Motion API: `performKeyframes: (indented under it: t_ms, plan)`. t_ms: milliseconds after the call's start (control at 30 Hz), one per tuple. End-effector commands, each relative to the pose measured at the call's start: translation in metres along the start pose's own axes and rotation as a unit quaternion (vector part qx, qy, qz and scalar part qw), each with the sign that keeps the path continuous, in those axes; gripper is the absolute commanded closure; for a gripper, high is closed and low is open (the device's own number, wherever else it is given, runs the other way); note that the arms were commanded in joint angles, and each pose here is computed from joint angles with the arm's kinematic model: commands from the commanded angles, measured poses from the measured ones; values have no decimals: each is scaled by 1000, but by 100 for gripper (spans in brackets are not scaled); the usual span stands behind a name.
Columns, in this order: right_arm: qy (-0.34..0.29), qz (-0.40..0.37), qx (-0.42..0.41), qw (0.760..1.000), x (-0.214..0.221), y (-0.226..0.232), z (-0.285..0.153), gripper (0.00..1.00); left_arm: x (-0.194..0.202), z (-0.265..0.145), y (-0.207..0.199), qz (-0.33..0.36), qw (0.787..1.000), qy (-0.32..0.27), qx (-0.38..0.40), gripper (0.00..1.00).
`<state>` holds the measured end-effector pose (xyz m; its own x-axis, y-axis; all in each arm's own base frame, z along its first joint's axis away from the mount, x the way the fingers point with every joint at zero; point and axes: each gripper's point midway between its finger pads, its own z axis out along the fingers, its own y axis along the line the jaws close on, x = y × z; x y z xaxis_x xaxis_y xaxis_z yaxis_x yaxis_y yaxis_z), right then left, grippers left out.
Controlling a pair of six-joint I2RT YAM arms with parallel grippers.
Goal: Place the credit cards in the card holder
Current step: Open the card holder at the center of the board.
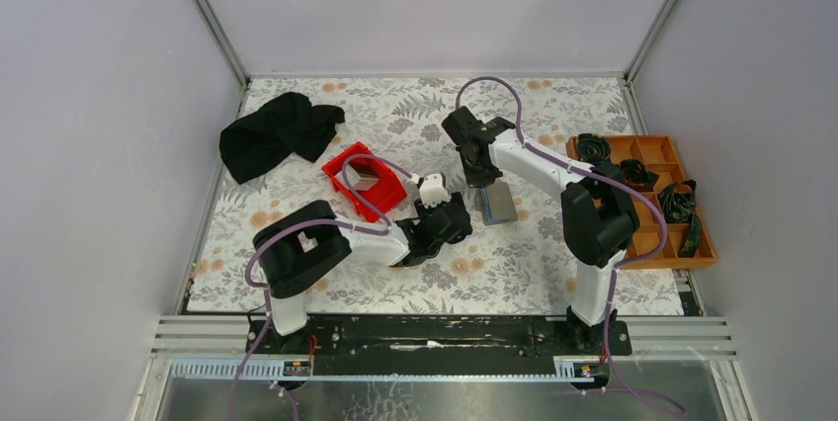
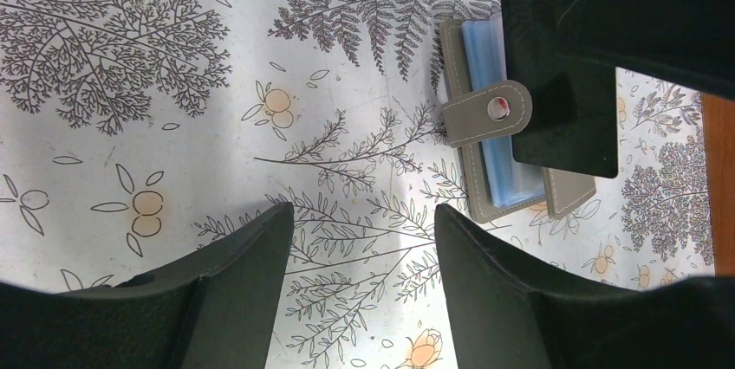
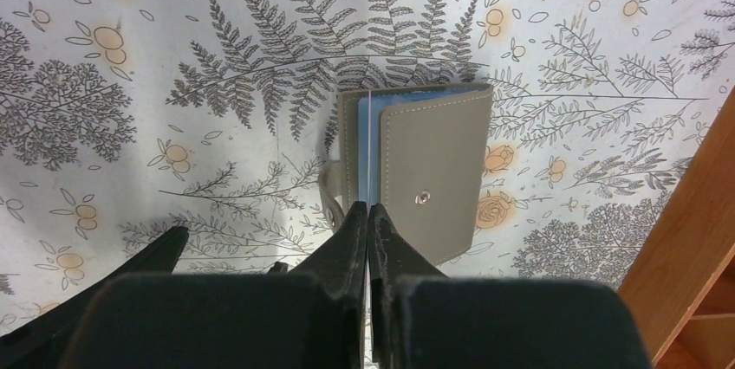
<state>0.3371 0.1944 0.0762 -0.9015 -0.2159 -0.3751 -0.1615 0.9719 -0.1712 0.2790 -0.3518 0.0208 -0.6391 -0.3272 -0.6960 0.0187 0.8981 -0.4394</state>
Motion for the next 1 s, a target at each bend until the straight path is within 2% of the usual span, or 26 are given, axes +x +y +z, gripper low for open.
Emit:
performKeyframes:
  t_ms: [0, 500, 967]
  plan:
    - [0, -17, 25, 1000, 2, -7, 4, 100, 54, -1, 62, 63, 992, 82, -78, 31]
    - [8, -37, 47, 998, 11, -10, 19, 100, 57, 3, 60, 65, 991, 85, -76, 31]
    - [-14, -105, 127, 986, 7, -25, 13, 100, 57, 13, 47, 71, 991, 87, -67, 31]
